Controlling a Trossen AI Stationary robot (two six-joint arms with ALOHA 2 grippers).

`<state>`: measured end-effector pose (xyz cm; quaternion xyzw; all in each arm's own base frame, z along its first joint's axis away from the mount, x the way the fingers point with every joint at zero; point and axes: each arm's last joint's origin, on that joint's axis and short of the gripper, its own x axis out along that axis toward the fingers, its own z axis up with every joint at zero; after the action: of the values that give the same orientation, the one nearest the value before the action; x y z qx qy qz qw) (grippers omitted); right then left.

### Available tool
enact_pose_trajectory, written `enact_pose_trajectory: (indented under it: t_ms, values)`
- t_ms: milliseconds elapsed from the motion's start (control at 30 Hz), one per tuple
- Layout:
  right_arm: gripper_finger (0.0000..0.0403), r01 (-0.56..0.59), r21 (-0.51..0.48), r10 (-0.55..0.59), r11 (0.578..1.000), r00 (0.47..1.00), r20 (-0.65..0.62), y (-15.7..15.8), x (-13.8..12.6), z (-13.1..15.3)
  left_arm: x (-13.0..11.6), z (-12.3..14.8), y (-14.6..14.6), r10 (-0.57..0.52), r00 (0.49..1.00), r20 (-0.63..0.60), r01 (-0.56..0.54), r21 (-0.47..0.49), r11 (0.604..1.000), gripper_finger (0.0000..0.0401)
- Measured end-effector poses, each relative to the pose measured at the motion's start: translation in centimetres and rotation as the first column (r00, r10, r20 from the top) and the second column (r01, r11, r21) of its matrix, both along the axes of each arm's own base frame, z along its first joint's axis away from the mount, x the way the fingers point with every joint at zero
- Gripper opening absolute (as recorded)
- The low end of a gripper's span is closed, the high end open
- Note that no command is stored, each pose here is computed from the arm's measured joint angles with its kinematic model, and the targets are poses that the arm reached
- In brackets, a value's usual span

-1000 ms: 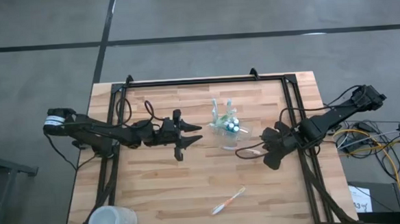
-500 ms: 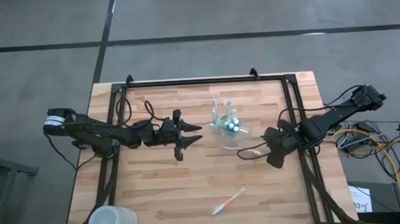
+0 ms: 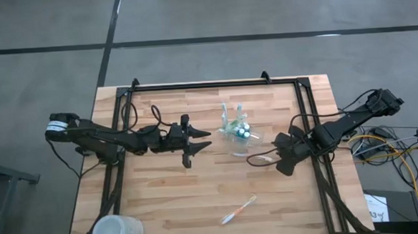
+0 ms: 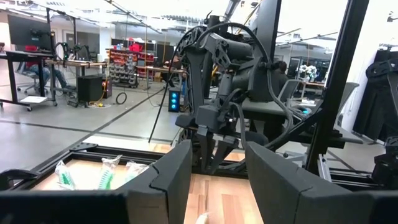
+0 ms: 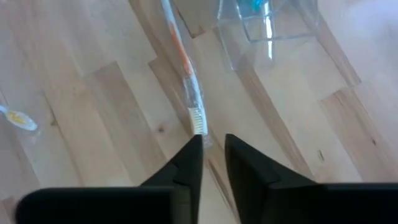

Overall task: Pick & Place toothbrushing station
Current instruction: Put the orange toothbrush into the transparent organizer

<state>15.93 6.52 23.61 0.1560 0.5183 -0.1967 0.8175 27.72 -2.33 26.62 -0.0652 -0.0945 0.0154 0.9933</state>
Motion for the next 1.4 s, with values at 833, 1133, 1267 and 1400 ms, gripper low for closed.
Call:
enact_pose_trajectory:
  t_ms: [833,1133,1267,1400]
  values:
    - [0.0166,-0.113,0.049,0.108,0.992,0.989,0.103,0.0,-0.3,-7.6,0.0,0.0,0.0,0.0,1.0,-0.001,0.0,0.0,1.0,0.0156]
    - [0.0166,-0.11,0.061,0.103,0.992,0.989,0.108,-0.2,-0.8,-9.0,0.0,0.0,0.0,0.0,1.0,-0.001,0.0,0.0,1.0,0.0156]
    - [0.0159,-0.096,0.061,0.09,0.994,0.992,0.09,-0.4,-1.2,-9.8,0.0,0.0,0.0,0.0,1.0,-0.001,0.0,0.0,1.0,0.0156]
    - [0.0149,-0.062,0.099,0.048,0.993,0.989,0.138,-0.5,-1.4,-10.7,0.0,0.0,0.0,0.0,1.0,-0.001,0.0,0.0,1.0,0.0156]
